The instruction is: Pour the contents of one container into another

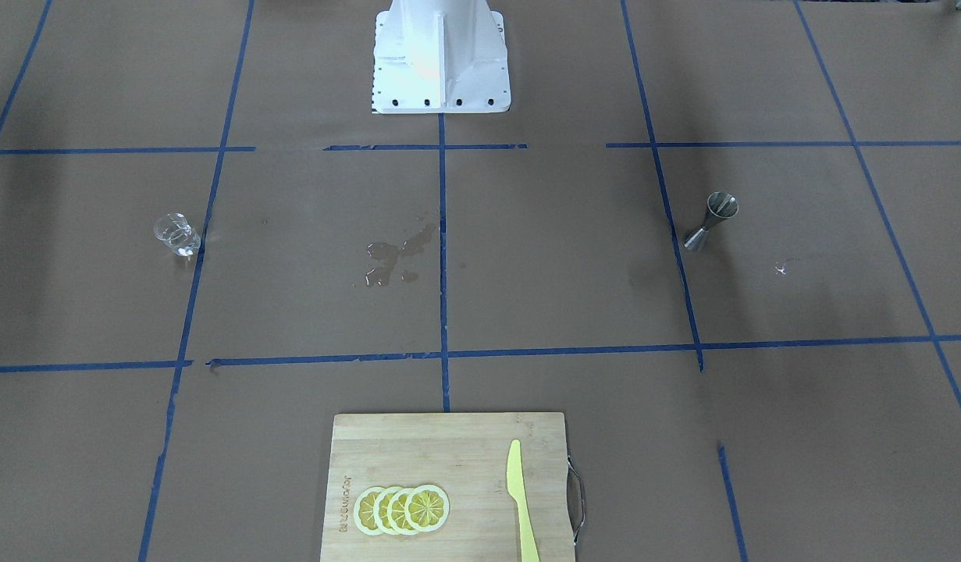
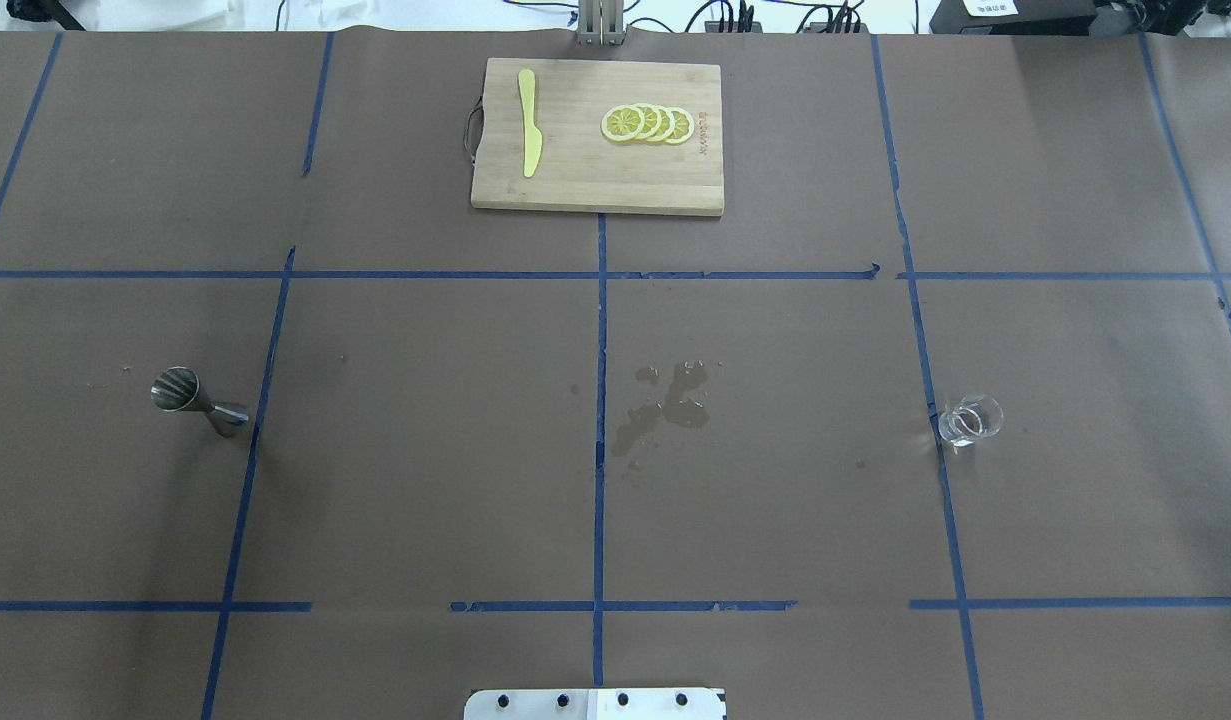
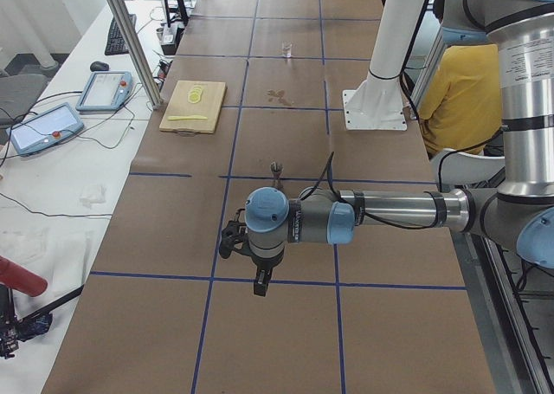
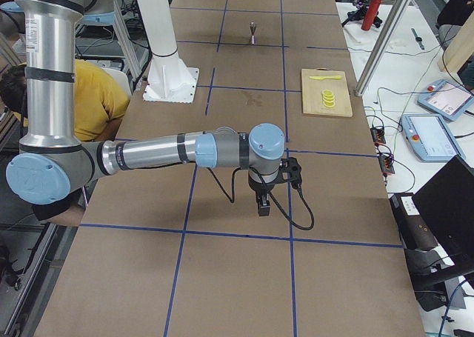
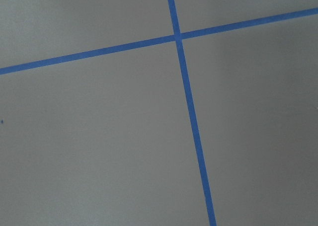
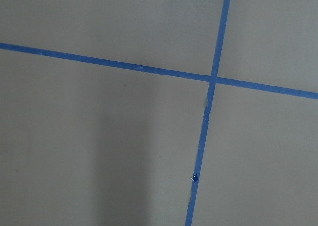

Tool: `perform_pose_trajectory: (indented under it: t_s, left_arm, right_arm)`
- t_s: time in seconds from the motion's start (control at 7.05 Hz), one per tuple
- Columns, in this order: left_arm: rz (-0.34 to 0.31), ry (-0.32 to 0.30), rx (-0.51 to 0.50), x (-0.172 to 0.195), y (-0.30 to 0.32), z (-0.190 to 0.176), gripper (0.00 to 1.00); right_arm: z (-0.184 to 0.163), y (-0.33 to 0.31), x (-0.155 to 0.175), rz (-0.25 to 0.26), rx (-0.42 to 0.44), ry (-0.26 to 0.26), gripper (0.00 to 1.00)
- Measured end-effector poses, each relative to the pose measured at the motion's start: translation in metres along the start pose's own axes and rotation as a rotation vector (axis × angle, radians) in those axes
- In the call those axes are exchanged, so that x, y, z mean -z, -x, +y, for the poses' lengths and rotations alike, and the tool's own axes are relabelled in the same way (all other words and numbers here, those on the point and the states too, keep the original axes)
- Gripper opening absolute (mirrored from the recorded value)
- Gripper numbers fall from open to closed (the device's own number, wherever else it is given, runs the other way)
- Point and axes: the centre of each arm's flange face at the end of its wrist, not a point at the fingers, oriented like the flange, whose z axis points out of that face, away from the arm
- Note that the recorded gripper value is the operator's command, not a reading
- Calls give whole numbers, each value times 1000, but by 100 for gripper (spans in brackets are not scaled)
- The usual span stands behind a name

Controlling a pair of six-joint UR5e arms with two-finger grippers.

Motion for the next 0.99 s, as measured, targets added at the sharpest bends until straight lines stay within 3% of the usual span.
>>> perform_pose_trajectory:
  t_s: [0.99]
  left_arm:
    - [9, -25, -30, 7, -10, -6, 100]
  right_arm:
    - [1, 0, -1, -9, 2, -4, 100]
